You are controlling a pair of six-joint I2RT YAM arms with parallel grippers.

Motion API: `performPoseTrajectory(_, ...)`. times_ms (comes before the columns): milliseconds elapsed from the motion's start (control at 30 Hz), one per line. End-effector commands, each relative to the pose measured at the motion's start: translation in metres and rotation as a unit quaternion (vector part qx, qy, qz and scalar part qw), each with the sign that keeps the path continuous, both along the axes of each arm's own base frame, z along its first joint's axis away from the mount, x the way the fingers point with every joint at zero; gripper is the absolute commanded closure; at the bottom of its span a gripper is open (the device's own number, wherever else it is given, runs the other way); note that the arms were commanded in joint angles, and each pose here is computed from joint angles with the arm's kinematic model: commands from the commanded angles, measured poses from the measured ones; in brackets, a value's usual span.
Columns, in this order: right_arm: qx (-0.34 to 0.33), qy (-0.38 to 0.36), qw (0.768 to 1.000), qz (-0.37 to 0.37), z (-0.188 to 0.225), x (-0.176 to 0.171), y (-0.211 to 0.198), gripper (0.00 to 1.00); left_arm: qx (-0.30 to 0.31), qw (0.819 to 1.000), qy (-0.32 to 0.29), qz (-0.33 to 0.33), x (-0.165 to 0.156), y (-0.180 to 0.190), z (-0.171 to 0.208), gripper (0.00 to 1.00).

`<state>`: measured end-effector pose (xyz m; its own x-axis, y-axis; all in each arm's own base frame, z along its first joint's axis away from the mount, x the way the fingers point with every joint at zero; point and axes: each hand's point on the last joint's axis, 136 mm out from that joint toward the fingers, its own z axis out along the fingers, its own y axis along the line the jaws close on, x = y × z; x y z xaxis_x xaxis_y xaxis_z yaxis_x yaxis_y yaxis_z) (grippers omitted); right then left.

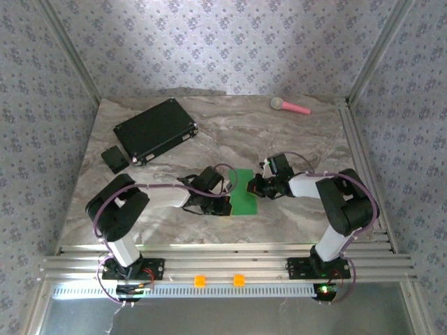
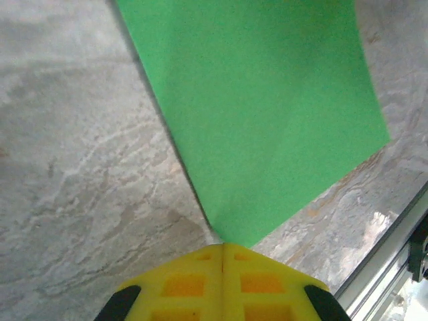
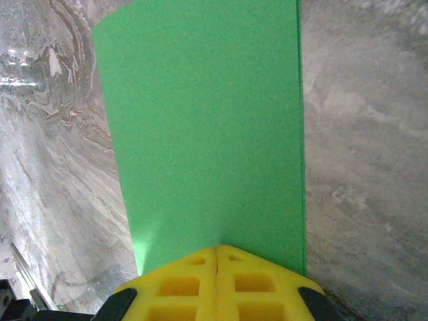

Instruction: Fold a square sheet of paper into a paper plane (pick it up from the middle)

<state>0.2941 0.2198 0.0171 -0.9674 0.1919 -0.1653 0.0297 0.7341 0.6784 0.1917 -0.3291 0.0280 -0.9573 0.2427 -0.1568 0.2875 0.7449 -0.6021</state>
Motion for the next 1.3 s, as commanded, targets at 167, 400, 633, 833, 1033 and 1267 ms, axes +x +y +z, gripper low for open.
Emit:
performPoseTrajectory(167,-0.096,0.079,0.991,-0.038,-0.049,-0.032,-0.041,1.00,-0.080,0.996,-0.013,0.032,0.029,-0.036,0.030,0.99)
performPoseTrajectory(400,-0.095,0.081,0.991,-0.037,-0.051,-0.033,-0.040,1.00,-0.088,0.995,0.053,-0.003,0.011,-0.042,0.004,0.98)
performPoseTrajectory(633,-0.095,0.081,0.991,-0.036,-0.051,-0.034,-0.040,1.00,-0.013,0.997,0.076,-0.016,-0.020,0.001,-0.031,0.98)
performPoseTrajectory(833,-0.099,0.079,0.991,-0.036,-0.050,-0.034,-0.042,1.00,0.003,0.998,0.057,-0.042,-0.036,0.014,-0.027,0.96)
performPoseTrajectory(1033,-0.100,0.079,0.991,-0.032,-0.051,-0.034,-0.041,1.00,0.015,0.998,0.021,-0.052,-0.033,0.014,-0.019,0.96)
performPoseTrajectory(1267,-0.081,0.061,0.995,-0.014,-0.039,-0.025,-0.028,1.00,-0.028,0.997,-0.066,0.010,0.002,0.008,0.029,0.98)
